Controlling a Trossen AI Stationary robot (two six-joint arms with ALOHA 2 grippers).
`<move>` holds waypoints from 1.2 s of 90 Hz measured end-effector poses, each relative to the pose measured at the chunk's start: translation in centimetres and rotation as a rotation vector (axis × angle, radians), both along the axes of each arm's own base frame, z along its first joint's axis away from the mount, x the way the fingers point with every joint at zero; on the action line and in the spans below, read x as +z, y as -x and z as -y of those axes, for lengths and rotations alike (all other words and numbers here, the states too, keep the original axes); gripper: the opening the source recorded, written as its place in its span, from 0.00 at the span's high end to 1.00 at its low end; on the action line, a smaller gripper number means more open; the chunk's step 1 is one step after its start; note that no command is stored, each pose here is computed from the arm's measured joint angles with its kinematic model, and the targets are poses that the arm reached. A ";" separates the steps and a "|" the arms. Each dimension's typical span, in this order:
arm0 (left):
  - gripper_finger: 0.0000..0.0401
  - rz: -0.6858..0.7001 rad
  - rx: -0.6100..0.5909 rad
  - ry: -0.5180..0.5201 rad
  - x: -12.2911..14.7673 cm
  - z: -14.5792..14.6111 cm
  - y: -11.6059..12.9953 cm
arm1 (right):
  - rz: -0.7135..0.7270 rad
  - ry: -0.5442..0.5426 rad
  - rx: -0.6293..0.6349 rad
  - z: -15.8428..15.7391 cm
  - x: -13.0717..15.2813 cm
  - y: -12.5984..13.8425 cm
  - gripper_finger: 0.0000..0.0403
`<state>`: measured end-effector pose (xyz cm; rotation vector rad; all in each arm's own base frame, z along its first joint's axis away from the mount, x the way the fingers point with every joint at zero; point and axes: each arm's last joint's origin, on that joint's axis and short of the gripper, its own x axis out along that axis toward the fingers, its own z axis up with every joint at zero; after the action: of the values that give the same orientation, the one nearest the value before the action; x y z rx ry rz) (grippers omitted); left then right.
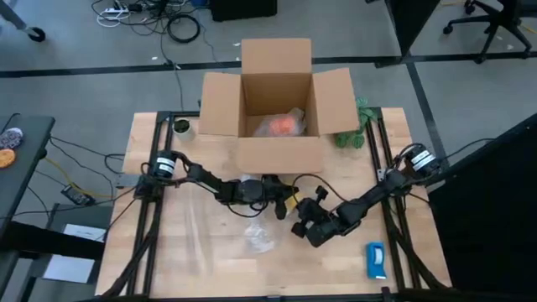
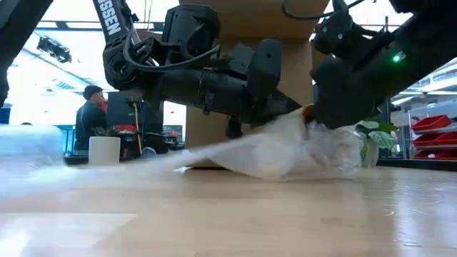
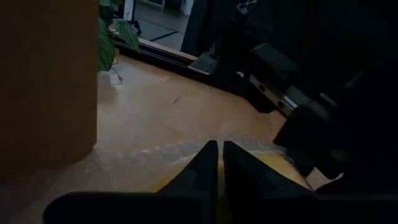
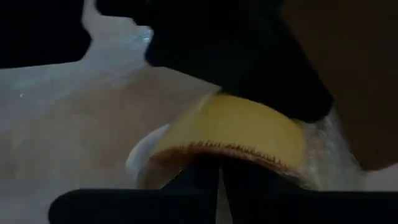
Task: Wrap mug
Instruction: Wrap the yellow mug with the bubble wrap
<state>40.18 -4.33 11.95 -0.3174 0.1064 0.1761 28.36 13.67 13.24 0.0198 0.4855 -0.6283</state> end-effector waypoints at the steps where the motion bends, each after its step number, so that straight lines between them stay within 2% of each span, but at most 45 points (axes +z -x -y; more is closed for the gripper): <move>1: 0.97 -0.001 -0.001 -0.001 0.0 0.0 0.0 | 0.001 -0.002 0.002 -0.1 0.0 0.0 1.00; 19: 0.97 0.000 -0.025 -0.001 0.0 0.2 0.0 | 0.018 -0.030 0.058 -1.3 1.3 1.0 1.00; 32: 0.97 -0.001 -0.031 -0.003 0.0 0.2 0.0 | -0.005 -0.097 0.108 -1.6 2.9 2.2 1.00; 48: 0.97 -0.007 -0.034 -0.020 0.0 0.3 0.0 | -0.109 -0.216 0.196 -2.0 4.5 4.4 1.00; 54: 0.97 -0.007 -0.033 -0.021 0.0 0.3 0.0 | -0.143 -0.248 0.186 -2.0 4.5 5.1 1.00; 68: 0.97 -0.006 -0.030 -0.021 0.0 0.2 0.0 | -0.132 -0.201 0.133 -2.4 2.9 4.8 1.00; 89: 0.97 -0.006 -0.023 -0.022 0.0 0.2 0.0 | -0.055 -0.091 0.013 -1.5 -1.8 1.4 1.00; 108: 0.97 -0.006 -0.008 -0.023 0.0 0.1 0.0 | 0.045 0.035 -0.123 0.4 -2.6 -0.3 1.00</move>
<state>40.19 -4.44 11.96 -0.2930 0.1117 0.1701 28.63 13.30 10.67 0.0306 0.4319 -0.7550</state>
